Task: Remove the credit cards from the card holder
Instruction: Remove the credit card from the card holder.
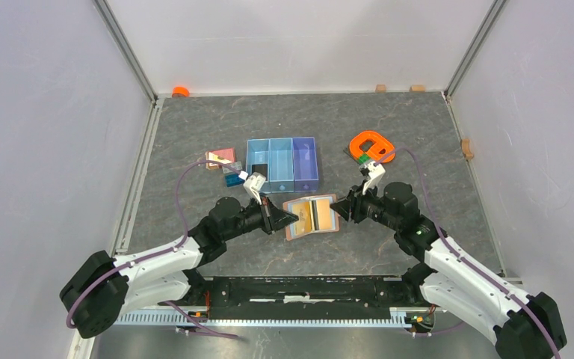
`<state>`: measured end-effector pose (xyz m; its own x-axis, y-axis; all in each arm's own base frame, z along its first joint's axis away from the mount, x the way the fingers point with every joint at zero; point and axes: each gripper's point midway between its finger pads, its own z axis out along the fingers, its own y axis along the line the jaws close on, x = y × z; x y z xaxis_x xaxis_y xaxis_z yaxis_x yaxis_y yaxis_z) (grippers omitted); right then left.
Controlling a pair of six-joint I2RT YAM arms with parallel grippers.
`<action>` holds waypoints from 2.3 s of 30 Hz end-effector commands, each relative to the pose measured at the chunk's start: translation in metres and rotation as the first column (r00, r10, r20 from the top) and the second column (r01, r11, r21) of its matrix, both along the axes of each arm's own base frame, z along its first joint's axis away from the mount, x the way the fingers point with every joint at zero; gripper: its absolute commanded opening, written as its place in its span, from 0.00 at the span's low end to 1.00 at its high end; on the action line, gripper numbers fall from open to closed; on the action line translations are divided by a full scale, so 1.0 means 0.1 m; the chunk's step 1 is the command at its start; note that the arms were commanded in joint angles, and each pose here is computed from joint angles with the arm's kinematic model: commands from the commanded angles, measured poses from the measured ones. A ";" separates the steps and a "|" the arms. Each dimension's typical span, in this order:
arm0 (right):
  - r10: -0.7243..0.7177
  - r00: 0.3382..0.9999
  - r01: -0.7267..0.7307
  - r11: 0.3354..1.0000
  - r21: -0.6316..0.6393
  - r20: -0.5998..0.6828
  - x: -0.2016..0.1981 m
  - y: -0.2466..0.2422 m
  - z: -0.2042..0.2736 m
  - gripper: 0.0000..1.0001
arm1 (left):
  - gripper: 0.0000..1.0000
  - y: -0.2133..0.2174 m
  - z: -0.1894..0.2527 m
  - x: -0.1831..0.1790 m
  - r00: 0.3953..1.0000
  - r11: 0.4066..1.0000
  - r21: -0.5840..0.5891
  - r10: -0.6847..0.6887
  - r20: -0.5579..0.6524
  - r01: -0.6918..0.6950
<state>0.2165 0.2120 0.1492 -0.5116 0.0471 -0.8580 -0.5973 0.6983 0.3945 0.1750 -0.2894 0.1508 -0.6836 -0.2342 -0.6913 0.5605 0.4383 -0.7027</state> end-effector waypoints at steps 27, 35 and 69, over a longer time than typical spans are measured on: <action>0.362 0.918 -0.388 0.904 0.182 0.160 -0.50 0.40 0.49 0.51 | 0.02 -0.11 0.30 0.08 1.000 0.996 -0.085 0.011 0.001 -0.011; 0.400 0.917 -0.393 0.892 0.224 0.018 -0.50 0.50 0.21 0.45 | 0.02 -0.20 0.49 -0.07 0.996 0.979 -0.186 -0.084 0.010 0.084; 0.509 0.859 -0.468 0.745 0.476 0.048 -0.76 0.44 0.51 0.11 | 0.02 -0.30 0.81 -0.33 0.967 0.910 -0.329 -0.247 0.064 0.254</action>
